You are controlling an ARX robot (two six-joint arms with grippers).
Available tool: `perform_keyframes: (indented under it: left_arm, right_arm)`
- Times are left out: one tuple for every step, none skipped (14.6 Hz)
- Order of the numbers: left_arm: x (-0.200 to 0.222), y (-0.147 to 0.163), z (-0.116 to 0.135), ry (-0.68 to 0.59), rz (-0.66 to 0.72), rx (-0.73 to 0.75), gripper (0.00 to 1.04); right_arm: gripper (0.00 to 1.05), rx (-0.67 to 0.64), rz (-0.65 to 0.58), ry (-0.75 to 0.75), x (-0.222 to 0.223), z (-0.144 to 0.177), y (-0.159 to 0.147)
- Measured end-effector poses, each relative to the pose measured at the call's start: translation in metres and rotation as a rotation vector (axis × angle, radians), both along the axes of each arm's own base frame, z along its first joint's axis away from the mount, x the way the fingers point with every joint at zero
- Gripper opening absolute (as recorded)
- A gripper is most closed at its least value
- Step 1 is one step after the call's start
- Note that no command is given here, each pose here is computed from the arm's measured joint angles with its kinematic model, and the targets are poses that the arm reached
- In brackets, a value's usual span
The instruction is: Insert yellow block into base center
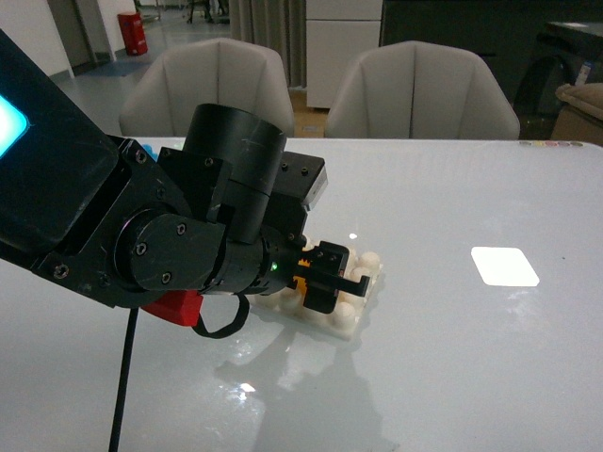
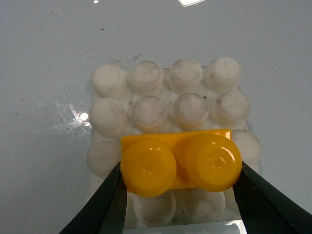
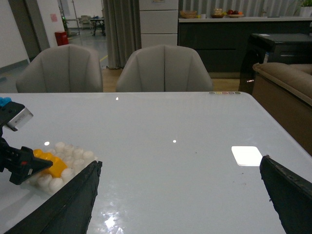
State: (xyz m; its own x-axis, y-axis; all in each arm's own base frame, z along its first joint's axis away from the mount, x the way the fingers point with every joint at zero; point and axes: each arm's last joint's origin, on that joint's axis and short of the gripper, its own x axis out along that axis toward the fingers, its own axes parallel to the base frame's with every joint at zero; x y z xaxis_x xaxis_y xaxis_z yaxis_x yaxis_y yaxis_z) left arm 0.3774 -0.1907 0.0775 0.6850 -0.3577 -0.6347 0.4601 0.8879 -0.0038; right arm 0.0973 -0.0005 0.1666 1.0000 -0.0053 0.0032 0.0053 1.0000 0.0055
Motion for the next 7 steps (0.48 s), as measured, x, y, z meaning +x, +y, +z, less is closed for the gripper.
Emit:
perform_keyframes:
  left_arm:
    - [0.001, 0.000, 0.001, -0.001, 0.009, -0.001, 0.58]
    - [0.003, -0.001, 0.000, 0.006, 0.021, -0.013, 0.73]
    - [0.003, -0.001, -0.008, 0.023, 0.028, -0.009, 0.88]
    - [0.002, -0.001, -0.012, 0.034, 0.029, -0.005, 0.95]
    - [0.003, -0.001, -0.013, 0.032, 0.028, -0.005, 0.97]
    - [0.003, -0.001, -0.013, 0.029, 0.028, -0.007, 0.98]
    - [0.003, -0.002, -0.012, 0.029, 0.030, -0.008, 1.00]
  right_arm:
    - [0.98, 0.000, 0.000, 0.000, 0.000, 0.000, 0.000]
    - [0.98, 0.000, 0.000, 0.000, 0.000, 0.000, 0.000]
    - [0.98, 0.000, 0.000, 0.000, 0.000, 0.000, 0.000]
    - [0.98, 0.000, 0.000, 0.000, 0.000, 0.000, 0.000]
    - [0.98, 0.000, 0.000, 0.000, 0.000, 0.000, 0.000]
    - [0.98, 0.000, 0.000, 0.000, 0.000, 0.000, 0.000]
    - [0.98, 0.000, 0.000, 0.000, 0.000, 0.000, 0.000]
